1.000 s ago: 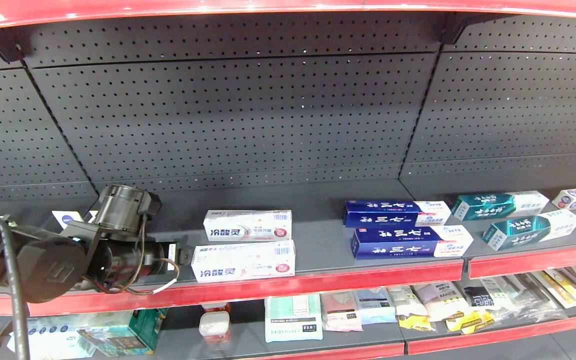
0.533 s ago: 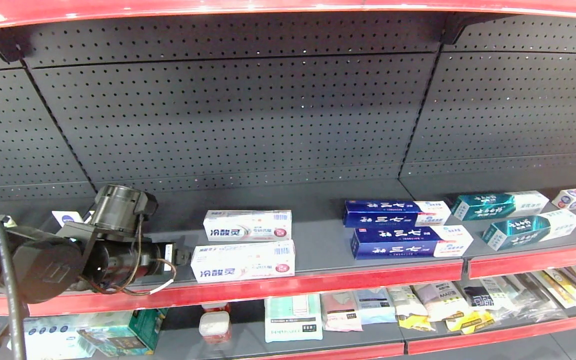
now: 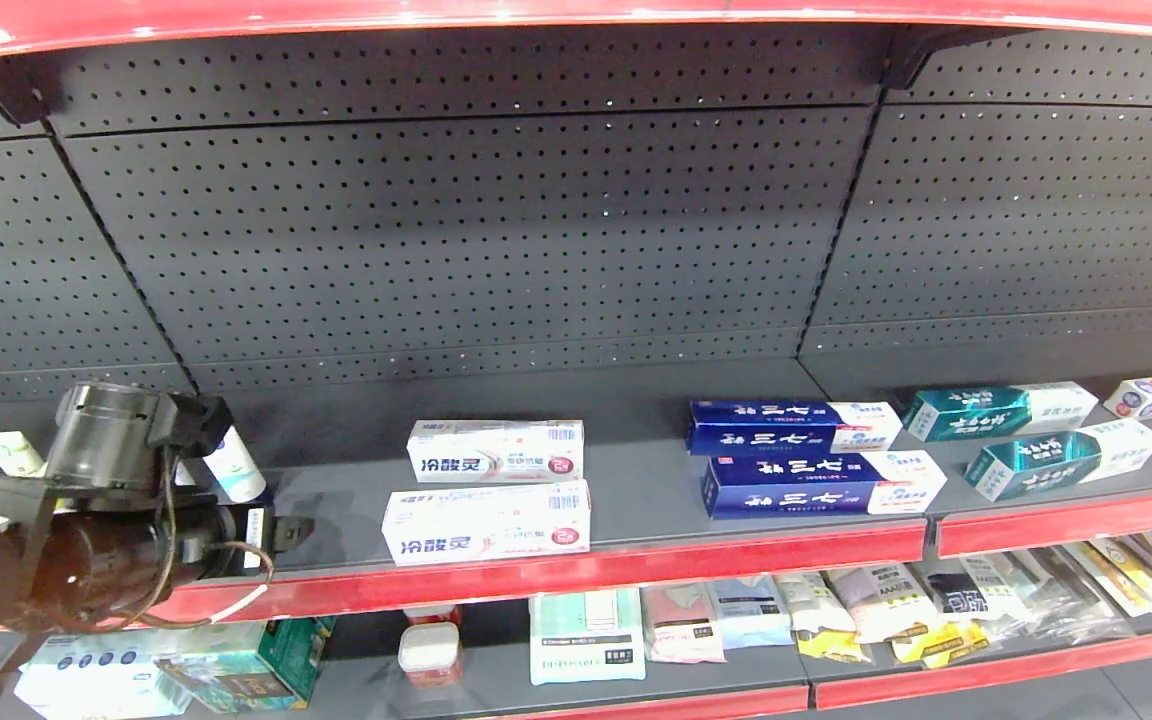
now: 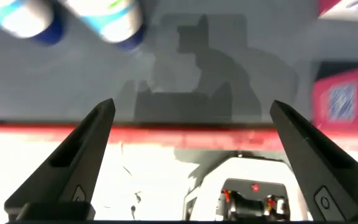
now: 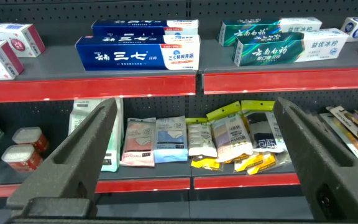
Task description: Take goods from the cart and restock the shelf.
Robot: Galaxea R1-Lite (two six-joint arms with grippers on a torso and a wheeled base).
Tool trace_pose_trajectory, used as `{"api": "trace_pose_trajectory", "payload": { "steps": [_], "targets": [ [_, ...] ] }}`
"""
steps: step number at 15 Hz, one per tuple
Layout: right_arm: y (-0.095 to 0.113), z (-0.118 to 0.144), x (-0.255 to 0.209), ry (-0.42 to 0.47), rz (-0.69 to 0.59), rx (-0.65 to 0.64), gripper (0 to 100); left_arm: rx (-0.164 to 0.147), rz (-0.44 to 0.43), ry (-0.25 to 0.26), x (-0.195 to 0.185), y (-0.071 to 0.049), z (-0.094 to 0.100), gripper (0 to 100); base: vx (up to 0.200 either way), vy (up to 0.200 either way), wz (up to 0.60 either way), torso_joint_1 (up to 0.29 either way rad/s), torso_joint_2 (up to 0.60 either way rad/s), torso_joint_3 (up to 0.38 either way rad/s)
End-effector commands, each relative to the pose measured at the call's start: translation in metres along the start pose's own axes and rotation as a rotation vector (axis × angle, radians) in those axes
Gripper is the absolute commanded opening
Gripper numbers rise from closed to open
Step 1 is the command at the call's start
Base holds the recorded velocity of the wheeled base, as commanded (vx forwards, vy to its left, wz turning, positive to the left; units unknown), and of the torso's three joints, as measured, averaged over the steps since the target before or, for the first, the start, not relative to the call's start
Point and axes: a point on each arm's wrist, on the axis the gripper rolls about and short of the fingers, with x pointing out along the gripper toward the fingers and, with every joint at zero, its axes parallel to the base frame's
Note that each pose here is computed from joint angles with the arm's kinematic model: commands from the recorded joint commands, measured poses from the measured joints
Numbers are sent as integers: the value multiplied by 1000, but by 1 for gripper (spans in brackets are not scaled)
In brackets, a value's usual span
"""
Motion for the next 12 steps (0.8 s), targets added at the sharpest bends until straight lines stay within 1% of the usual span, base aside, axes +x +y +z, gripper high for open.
{"api": "trace_pose_trajectory", "payload": {
  "steps": [1,3,4,5,6,7,8,9,10,11,12],
  "targets": [
    [0,0,0,0,1,0,100,-14,34,-80,-40,24,-18,100,0,0,0,0,0,0],
    [0,0,0,0,1,-2,100,-15,62,-122,-64,39,-24,100,0,0,0,0,0,0],
    [0,0,0,0,1,0,100,-25,63,-142,-74,44,-26,100,0,0,0,0,0,0],
    [0,0,0,0,0,0,100,-47,55,-181,-90,52,-32,100,0,0,0,0,0,0],
    [0,0,0,0,1,0,100,-63,48,-203,-105,57,-41,100,0,0,0,0,0,0],
    [0,0,0,0,0,0,100,-63,41,-237,-120,59,-53,100,0,0,0,0,0,0],
    [0,0,0,0,1,0,100,-56,36,-272,-130,59,-68,100,0,0,0,0,0,0],
    [0,0,0,0,0,0,100,-40,36,-322,-139,59,-89,100,0,0,0,0,0,0],
    [0,0,0,0,1,0,100,-19,51,-381,-146,58,-115,100,0,0,0,0,0,0],
    [0,0,0,0,1,0,100,-3,56,-428,-149,57,-131,100,0,0,0,0,0,0],
    [0,0,0,0,1,0,100,-2,51,-479,-152,56,-141,100,0,0,0,0,0,0]
  ]
}}
